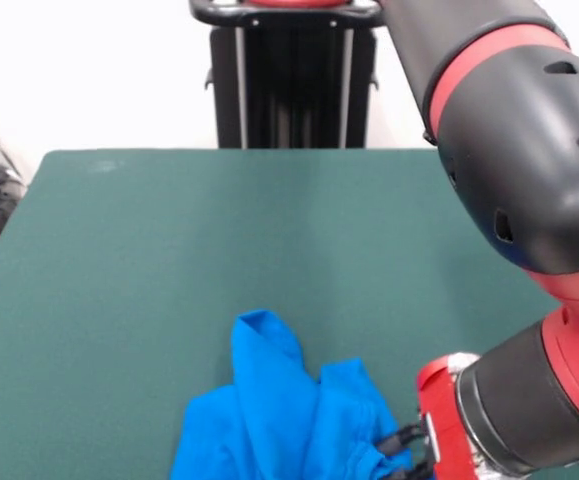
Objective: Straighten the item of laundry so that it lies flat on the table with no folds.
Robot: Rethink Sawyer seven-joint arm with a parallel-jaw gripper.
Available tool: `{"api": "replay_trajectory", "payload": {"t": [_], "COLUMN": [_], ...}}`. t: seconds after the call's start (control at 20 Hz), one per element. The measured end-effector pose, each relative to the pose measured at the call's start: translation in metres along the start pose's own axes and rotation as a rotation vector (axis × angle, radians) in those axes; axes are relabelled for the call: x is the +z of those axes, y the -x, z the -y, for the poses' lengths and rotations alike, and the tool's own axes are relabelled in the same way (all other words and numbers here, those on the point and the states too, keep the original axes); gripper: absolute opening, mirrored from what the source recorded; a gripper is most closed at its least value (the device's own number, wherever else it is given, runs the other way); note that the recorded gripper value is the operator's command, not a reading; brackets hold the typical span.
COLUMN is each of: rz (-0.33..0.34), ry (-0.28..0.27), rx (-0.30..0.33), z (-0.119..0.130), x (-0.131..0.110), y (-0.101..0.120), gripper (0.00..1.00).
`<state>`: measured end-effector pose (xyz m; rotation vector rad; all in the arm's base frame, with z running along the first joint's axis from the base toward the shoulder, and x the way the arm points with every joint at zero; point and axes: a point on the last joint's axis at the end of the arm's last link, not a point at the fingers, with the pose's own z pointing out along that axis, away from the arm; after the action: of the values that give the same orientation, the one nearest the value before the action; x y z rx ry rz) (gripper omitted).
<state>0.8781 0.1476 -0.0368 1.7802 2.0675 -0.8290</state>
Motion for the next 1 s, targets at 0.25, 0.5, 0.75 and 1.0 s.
{"api": "replay_trajectory", "payload": {"t": [0.25, 0.5, 0.75, 1.0], "rz": [-0.027, -0.066, -0.103, -0.157], "ry": [-0.020, -0.019, -0.013, -0.001], "rx": [0.002, 0.001, -0.003, -0.011], "z": [0.002, 0.001, 0.001, 0.000], "x": [-0.003, -0.007, -0.011, -0.020], "y": [-0.003, -0.005, -0.008, -0.013], "gripper": [0.00, 0.00, 0.00, 0.00]}}
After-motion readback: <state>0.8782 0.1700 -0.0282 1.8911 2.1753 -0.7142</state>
